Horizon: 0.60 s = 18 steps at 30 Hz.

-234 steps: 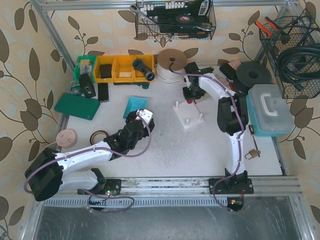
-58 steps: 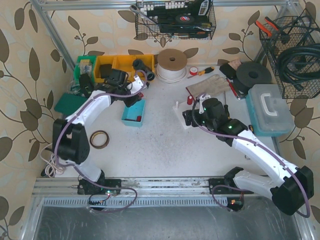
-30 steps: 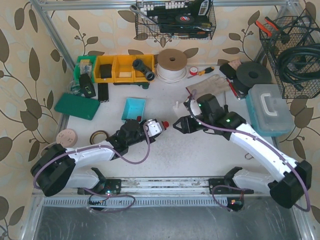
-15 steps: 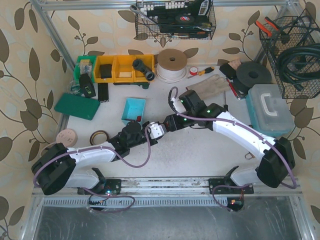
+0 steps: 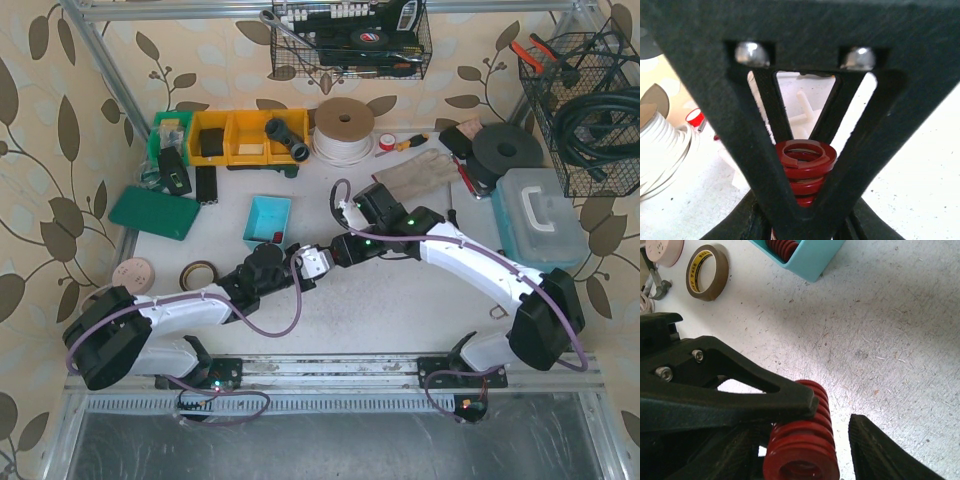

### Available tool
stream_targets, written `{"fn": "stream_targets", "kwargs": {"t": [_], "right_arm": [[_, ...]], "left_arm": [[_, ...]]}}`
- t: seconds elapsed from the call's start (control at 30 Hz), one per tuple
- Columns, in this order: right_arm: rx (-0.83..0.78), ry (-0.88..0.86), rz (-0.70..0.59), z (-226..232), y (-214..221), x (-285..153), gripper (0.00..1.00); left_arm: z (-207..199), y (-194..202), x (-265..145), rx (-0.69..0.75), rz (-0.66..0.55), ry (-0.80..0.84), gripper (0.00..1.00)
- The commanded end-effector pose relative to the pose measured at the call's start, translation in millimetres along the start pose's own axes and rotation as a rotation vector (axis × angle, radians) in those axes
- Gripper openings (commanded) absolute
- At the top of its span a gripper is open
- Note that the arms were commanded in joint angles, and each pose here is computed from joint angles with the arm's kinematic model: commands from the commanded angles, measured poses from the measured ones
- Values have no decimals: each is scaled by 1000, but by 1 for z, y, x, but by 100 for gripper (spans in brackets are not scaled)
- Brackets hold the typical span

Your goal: Install the large spring

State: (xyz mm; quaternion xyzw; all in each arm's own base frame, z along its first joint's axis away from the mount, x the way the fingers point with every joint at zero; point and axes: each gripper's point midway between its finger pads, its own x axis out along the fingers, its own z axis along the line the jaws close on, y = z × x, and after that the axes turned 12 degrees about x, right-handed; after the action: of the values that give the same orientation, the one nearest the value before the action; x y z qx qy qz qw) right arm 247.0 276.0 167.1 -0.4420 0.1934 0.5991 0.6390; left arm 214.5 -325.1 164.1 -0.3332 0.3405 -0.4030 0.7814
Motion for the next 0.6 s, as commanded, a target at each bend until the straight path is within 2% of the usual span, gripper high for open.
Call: {"fn": "stream_targets", "kwargs": {"t": [0.0, 0.13, 0.2, 0.37, 0.43, 0.57], "right_arm": [[-15, -24, -5, 6, 0, 1, 47], [-26, -27, -31, 8, -4, -3, 26], [-28, -17, -44, 7, -6, -6, 16], [-34, 57, -89, -2, -15, -18, 3], [-46, 103, -110, -7, -20, -25, 0], [-38, 198, -147, -29, -31, -42, 0]], "left_arm": [[14, -35, -5, 29, -123, -48, 1], [14, -33, -4, 30, -113, -49, 2], [16, -31, -4, 27, -102, -62, 8], [26, -21, -3, 13, -38, -112, 38], [30, -14, -2, 0, 0, -134, 46], [34, -10, 0, -25, 28, -149, 70]]}}
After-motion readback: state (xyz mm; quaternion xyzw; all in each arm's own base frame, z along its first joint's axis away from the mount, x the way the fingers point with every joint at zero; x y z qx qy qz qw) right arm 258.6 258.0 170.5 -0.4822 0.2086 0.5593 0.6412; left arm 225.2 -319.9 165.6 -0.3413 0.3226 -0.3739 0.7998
